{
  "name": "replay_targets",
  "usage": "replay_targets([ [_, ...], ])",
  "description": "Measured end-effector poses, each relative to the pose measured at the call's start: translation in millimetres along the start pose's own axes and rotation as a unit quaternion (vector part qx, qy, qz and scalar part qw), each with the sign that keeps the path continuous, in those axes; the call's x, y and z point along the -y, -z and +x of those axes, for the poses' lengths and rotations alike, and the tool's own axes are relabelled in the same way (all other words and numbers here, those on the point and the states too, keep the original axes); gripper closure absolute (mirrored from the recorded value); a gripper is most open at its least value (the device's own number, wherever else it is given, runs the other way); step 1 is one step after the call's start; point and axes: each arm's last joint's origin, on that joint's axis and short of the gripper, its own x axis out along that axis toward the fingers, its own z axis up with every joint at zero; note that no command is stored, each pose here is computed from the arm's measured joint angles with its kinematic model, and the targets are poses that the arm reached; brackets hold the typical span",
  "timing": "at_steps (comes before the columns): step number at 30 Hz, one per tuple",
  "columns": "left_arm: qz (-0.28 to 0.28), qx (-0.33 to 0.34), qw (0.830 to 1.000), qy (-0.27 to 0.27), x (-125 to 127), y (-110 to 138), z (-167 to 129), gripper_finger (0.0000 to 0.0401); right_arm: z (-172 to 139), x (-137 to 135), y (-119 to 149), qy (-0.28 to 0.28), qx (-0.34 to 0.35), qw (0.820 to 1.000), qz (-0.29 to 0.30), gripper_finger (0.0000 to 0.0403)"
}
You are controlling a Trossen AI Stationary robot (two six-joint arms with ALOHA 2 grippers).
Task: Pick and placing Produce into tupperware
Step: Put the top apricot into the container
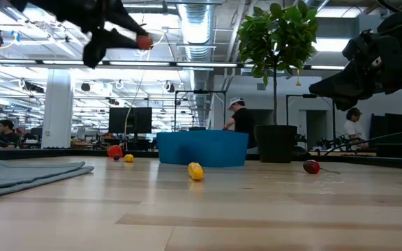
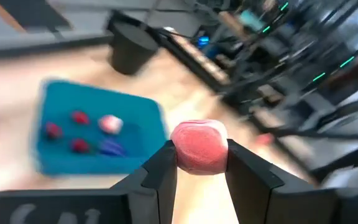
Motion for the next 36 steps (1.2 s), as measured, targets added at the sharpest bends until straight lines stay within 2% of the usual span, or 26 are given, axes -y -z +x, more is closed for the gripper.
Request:
replay_targets([
  [3, 0.089, 0.003, 0.995, -0.042, -6.2, 2.7, 13.4, 0.0294, 0.0, 0.0, 0.0, 0.0, 0.0, 1.0, 0.005, 0.0348],
  [8, 0.172, -0.001, 0.98, -0.1, -25.3, 2.2, 43.5, 0.0294, 0.0, 0.0, 0.1, 0.0, 0.0, 1.0, 0.013, 0.0348],
  [11, 0.173, -0.005, 0.977, -0.124, -40.2, 1.1, 60.7, 0.0294, 0.0, 0.0, 0.1, 0.0, -0.001, 1.0, 0.015, 0.0348],
  [19, 0.136, -0.052, 0.986, -0.086, -80.0, -4.4, 93.7, 0.0294, 0.0, 0.0, 1.0, 0.0, -0.005, 1.0, 0.018, 0.0348],
  [22, 0.137, -0.073, 0.986, -0.063, -81.9, -14.1, 106.3, 0.0294, 0.0, 0.0, 1.1, 0.0, -0.005, 1.0, 0.018, 0.0348],
  [26, 0.144, -0.123, 0.98, -0.06, -79.5, -25.0, 130.1, 0.0294, 0.0, 0.0, 1.2, 0.0, -0.006, 1.0, 0.018, 0.0348],
  [31, 0.169, -0.253, 0.947, -0.106, -81.8, -27.7, 161.0, 0.0294, 0.0, 0.0, 1.5, 0.0, -0.008, 1.0, 0.023, 0.0348],
  [33, 0.176, -0.26, 0.944, -0.106, -80.0, -31.9, 170.9, 0.0293, 0.0, 0.1, 2.2, 0.001, -0.011, 1.0, 0.024, 0.0348],
  [36, 0.175, -0.253, 0.948, -0.078, -74.3, -39.6, 179.7, 0.0283, -0.1, 0.2, 4.2, 0.002, -0.021, 0.999, 0.026, 0.0348],
])
